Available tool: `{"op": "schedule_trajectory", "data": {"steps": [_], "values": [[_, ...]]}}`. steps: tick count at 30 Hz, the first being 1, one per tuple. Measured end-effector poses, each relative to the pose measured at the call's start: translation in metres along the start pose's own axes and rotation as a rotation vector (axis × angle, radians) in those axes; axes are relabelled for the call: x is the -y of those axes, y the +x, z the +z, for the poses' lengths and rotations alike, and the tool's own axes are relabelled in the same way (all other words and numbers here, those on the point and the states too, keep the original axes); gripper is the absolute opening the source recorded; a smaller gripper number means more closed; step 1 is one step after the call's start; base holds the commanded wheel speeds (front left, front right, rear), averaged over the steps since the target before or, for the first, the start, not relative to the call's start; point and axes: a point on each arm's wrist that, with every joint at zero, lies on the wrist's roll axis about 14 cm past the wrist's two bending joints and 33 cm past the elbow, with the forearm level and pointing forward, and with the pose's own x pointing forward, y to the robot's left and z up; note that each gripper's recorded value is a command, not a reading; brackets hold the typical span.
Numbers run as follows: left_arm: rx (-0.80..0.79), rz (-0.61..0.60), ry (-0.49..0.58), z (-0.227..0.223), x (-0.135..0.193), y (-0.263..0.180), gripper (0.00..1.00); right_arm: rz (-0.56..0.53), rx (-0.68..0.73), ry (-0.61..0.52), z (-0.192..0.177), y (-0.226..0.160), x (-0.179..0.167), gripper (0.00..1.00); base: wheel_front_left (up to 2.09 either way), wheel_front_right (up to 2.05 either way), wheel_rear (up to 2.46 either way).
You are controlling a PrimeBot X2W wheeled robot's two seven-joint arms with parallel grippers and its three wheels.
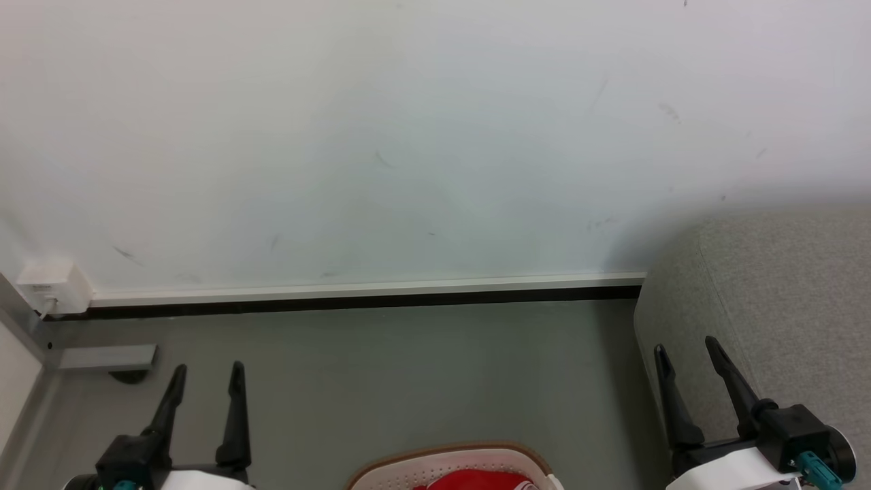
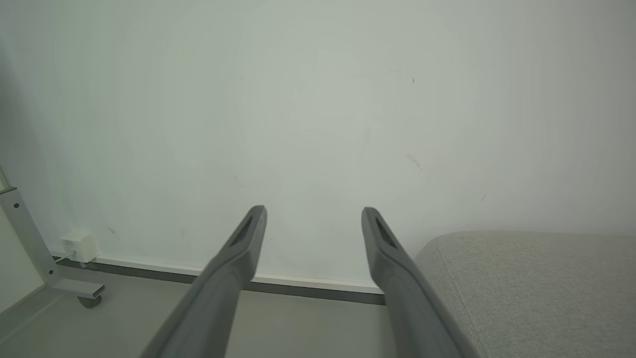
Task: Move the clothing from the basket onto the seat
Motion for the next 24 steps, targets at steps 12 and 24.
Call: {"op": "schedule_trajectory", "data": {"steps": [12,24], "values": [[-0.012,-0.009,-0.031,-0.005,0.004,0.005,1.00,-0.024,0.037,0.045,0.011,0.005,0.007,1.00,0.00,0.00,0.00],[-0.061,-0.117,-0.070,-0.027,0.039,0.031,1.00,-0.044,0.093,0.080,0.026,0.025,0.017,1.00,0.00,0.00,0.00]]}}
